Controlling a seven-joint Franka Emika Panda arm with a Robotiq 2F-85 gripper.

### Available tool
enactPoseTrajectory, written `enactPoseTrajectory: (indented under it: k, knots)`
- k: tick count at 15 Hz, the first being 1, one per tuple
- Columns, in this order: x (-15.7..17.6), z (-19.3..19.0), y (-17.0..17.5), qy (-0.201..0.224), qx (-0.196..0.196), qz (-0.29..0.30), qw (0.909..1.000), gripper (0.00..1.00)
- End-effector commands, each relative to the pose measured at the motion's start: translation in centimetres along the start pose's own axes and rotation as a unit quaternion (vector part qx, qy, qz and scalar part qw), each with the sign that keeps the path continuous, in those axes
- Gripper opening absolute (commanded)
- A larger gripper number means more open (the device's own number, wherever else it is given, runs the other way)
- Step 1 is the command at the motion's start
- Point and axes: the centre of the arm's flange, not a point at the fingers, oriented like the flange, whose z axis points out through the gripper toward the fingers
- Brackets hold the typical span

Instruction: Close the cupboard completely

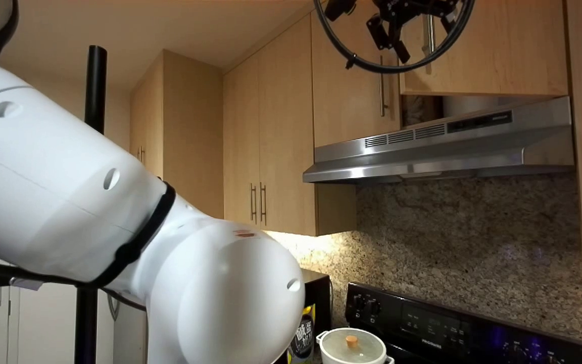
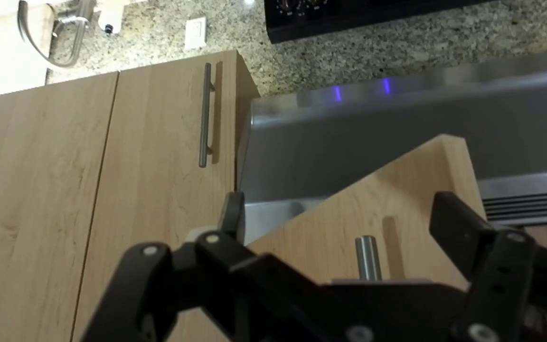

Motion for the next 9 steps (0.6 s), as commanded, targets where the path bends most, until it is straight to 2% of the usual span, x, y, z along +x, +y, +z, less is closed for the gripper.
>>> enactPoseTrajectory:
  k: [1, 4, 9]
  knots:
    - [1.7, 0.3, -1.8, 0.05, 0.017, 0.039, 0.9978, 1.0]
    - [2.6, 0.5, -2.5, 0.072, 0.029, 0.049, 0.9958, 1.0]
    - [2.5, 0.6, -3.1, 0.073, 0.047, 0.043, 0.9953, 1.0]
